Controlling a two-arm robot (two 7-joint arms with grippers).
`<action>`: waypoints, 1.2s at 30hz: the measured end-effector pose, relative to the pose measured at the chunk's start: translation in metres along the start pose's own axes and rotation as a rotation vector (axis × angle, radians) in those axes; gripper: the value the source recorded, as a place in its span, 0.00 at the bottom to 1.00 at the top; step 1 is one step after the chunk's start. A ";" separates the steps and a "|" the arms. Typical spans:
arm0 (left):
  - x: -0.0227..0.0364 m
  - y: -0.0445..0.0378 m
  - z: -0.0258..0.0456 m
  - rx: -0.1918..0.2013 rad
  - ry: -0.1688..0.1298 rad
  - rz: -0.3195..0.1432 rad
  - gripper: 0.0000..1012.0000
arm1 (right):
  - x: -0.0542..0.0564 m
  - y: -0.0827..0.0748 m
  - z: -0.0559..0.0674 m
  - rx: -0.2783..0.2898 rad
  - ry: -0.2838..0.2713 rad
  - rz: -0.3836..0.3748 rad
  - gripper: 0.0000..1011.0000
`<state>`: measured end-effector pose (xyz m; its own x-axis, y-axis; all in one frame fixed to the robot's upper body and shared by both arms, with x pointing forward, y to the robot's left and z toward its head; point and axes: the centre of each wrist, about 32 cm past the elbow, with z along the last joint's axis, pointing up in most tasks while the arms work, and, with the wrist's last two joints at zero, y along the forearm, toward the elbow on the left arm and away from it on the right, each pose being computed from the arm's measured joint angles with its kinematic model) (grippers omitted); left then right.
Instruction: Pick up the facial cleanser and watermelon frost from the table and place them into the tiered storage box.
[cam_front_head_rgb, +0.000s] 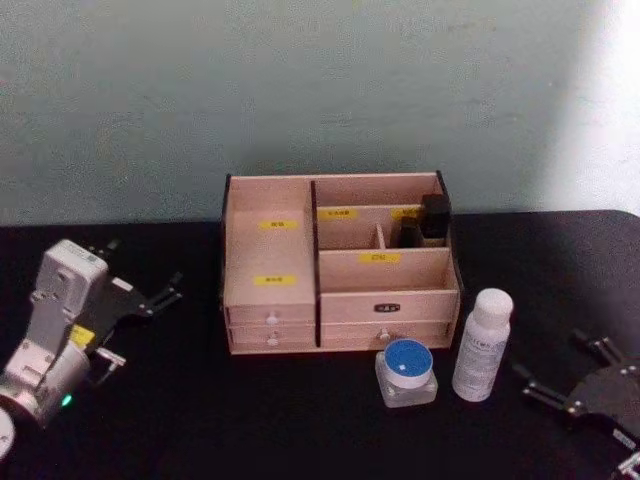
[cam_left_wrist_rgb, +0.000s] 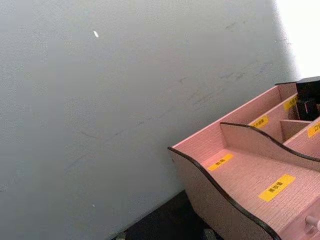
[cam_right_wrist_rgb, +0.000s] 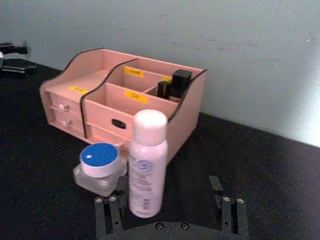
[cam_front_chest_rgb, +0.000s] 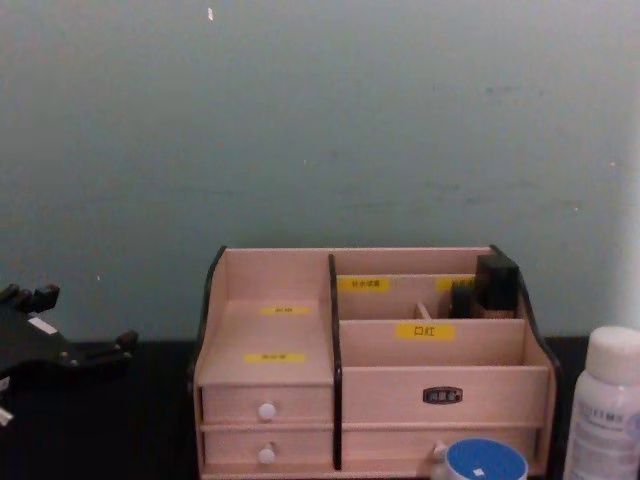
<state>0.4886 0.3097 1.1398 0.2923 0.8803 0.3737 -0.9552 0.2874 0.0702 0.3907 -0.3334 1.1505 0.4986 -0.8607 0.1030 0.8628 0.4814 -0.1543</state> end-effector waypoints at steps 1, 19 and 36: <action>0.0000 0.0000 0.0000 0.000 0.000 0.000 0.99 | -0.002 0.002 -0.001 -0.004 0.011 0.009 0.99; 0.0000 0.0000 0.0000 0.000 0.000 0.000 0.99 | -0.011 0.038 -0.011 -0.033 0.075 0.038 0.99; 0.0000 0.0000 0.0000 0.000 0.000 0.000 0.99 | -0.008 0.067 -0.011 -0.027 0.086 0.046 0.99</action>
<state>0.4886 0.3097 1.1398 0.2923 0.8803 0.3737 -0.9552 0.2874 0.0702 0.4436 -0.2966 1.1289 0.5279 -0.8492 0.0106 0.8359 0.5173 -0.1836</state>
